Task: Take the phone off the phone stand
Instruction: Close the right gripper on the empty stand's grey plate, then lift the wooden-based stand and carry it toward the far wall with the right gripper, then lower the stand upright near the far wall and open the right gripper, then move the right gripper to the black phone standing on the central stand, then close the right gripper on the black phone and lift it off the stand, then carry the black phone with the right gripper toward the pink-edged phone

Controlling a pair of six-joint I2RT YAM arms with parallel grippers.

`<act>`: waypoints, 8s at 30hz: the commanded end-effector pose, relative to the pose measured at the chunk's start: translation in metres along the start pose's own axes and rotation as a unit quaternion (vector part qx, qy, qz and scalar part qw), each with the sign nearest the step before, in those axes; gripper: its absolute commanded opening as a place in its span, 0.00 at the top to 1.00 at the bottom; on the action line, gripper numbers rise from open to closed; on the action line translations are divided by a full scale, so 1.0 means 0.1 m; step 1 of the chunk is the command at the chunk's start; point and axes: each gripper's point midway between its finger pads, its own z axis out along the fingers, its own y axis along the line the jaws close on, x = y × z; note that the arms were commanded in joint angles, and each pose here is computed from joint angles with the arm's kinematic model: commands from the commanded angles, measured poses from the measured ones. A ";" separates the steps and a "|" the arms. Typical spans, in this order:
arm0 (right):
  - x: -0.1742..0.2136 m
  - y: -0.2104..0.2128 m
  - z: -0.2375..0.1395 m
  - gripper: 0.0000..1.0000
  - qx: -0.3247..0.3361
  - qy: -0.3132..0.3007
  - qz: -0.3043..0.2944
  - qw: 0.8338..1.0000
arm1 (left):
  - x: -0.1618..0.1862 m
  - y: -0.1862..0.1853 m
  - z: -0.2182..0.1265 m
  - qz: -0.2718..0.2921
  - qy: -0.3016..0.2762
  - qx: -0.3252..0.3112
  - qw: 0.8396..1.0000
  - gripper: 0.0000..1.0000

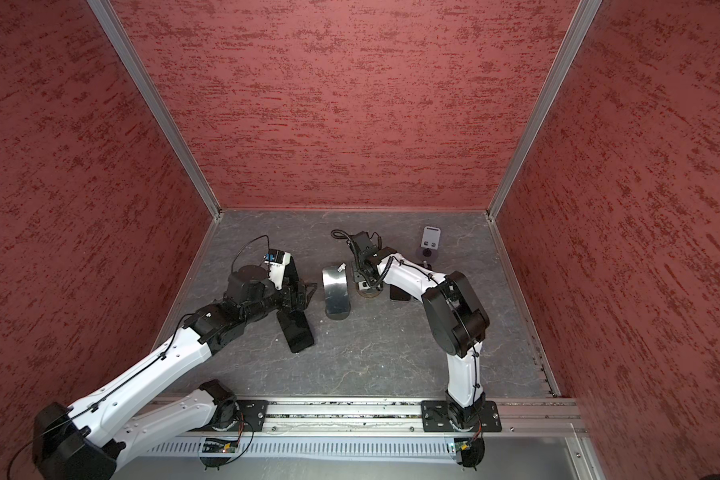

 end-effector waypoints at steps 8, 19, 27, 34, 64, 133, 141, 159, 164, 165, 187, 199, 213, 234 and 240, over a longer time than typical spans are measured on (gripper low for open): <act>-0.75 -0.09 -0.10 0.45 -0.004 -0.080 0.011 0.997 | 0.02 0.03 -0.03 0.015 -0.003 -0.009 1.000 0.01; -1.25 -0.62 0.05 0.45 -0.006 -0.104 0.055 0.993 | 0.03 0.11 -0.06 0.019 -0.002 -0.032 0.999 0.01; -1.40 -0.95 0.22 0.44 0.010 -0.103 0.069 0.992 | -0.01 0.12 -0.04 0.024 0.000 -0.044 0.999 0.01; -1.42 -1.11 0.43 0.43 0.023 -0.089 0.072 0.993 | -0.03 0.11 0.01 0.035 0.009 -0.047 0.998 0.00; -1.53 -1.17 0.37 0.08 0.011 -0.086 0.081 0.993 | -0.05 0.10 0.11 0.053 0.028 -0.059 0.996 0.01; 0.29 1.00 -1.11 0.01 -0.114 -0.093 -0.050 0.988 | -0.02 0.28 -0.25 0.038 -0.029 -0.094 0.994 0.00; 0.48 1.28 -1.28 0.01 -0.182 -0.112 -0.051 0.976 | 0.06 0.42 -0.41 0.003 -0.042 -0.114 0.993 0.00; 1.01 1.95 -1.48 0.01 -0.244 -0.130 -0.118 0.954 | 0.20 0.90 -0.68 -0.167 -0.034 -0.153 0.973 0.01; 1.12 2.06 -1.43 0.01 -0.241 -0.128 -0.125 0.954 | 0.21 0.88 -0.69 -0.176 -0.038 -0.142 0.973 0.01; 1.13 2.09 -1.43 0.01 -0.243 -0.128 -0.127 0.953 | 0.22 0.88 -0.71 -0.177 -0.041 -0.141 0.973 0.01; 1.23 2.50 -1.14 0.01 -0.245 -0.136 -0.140 0.950 | 0.22 0.89 -0.86 -0.178 -0.072 -0.138 0.972 0.01; 1.21 2.50 -0.99 0.07 -0.219 -0.139 -0.117 0.959 | 0.21 0.90 -0.85 -0.177 -0.080 -0.138 0.971 0.01; 1.22 2.51 -0.98 0.37 -0.217 -0.133 -0.117 0.960 | 0.20 0.89 -0.85 -0.177 -0.083 -0.133 0.972 0.01; 1.01 2.54 -1.44 0.40 -0.262 -0.168 -0.131 0.941 | 0.18 0.91 -0.85 -0.173 -0.087 -0.139 0.971 0.01; 0.91 2.45 -1.61 0.41 -0.257 -0.180 -0.123 0.942 | 0.17 0.90 -0.84 -0.171 -0.090 -0.135 0.972 0.00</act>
